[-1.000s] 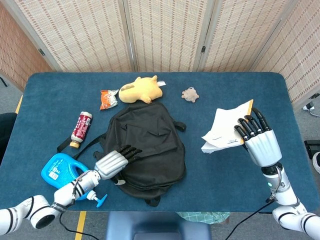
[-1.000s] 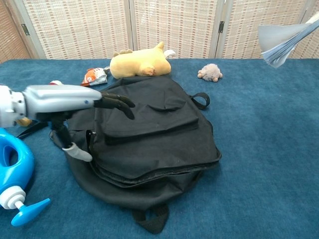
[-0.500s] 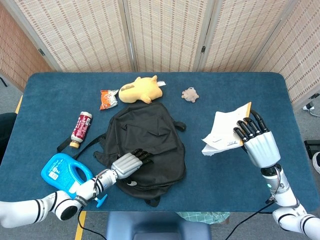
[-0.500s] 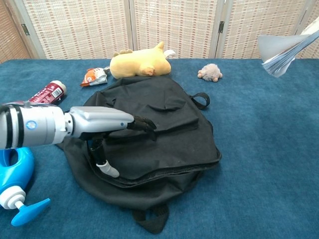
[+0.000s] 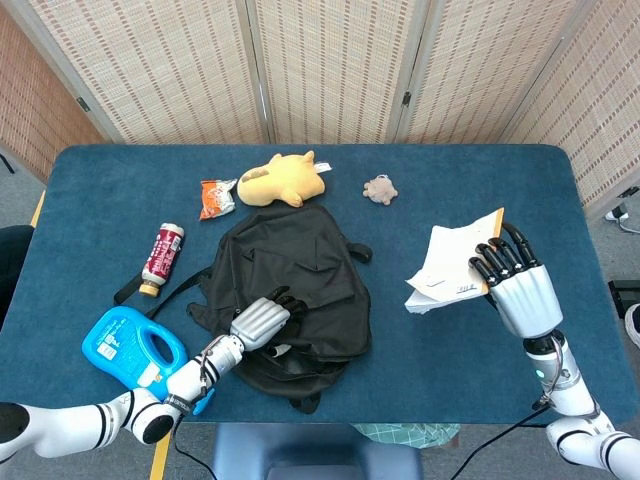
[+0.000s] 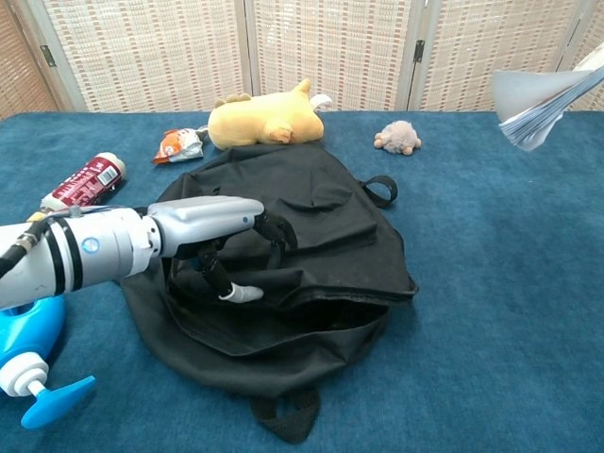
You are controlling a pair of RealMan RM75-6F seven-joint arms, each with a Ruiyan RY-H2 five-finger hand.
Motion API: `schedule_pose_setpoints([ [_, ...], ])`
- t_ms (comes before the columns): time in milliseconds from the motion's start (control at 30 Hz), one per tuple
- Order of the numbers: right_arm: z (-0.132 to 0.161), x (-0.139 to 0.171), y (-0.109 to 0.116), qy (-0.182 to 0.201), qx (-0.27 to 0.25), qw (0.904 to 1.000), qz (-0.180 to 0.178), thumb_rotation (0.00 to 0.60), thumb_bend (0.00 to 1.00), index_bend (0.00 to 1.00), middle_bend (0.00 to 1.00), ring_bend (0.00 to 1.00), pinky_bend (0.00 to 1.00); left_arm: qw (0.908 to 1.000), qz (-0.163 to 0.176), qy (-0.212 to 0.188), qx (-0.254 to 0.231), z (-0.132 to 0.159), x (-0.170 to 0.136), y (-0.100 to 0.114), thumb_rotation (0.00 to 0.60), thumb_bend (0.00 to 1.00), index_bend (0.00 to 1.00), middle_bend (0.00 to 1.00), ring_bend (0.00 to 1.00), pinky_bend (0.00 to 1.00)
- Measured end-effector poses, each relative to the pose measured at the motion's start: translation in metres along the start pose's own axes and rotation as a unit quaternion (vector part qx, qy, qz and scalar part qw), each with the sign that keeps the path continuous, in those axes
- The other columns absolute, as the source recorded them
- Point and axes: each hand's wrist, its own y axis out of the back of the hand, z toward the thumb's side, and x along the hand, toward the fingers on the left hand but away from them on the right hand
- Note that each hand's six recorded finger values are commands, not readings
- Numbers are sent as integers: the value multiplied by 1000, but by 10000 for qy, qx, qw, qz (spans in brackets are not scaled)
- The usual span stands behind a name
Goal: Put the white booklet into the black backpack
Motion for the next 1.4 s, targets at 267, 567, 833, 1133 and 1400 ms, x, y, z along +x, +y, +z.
schedule_pose_setpoints([
  [267,5,1,14,64,-222,9994,-269,600,461,905,488,380,227,9967,562,18,-585,-7,-2,20,600,541,659,326,278,0],
  [567,26,8,43,249,-928,9932,-650,600,461,906,488,379,248,9797,1153,401,-1590,-35,2,75,600,553,654,326,287,0],
  [833,58,14,62,609,-1831,9793,-619,600,460,906,495,391,276,9601,1292,917,-2303,-62,16,111,600,556,642,326,281,0],
  [1133,110,6,42,1081,-2687,9570,136,600,461,905,495,390,300,9383,1227,1378,-2924,-78,30,133,600,558,638,326,277,0],
  [1400,161,-19,12,1139,-3420,9320,376,600,461,906,496,394,327,9323,1159,1539,-3061,-80,38,143,600,558,633,326,272,0],
])
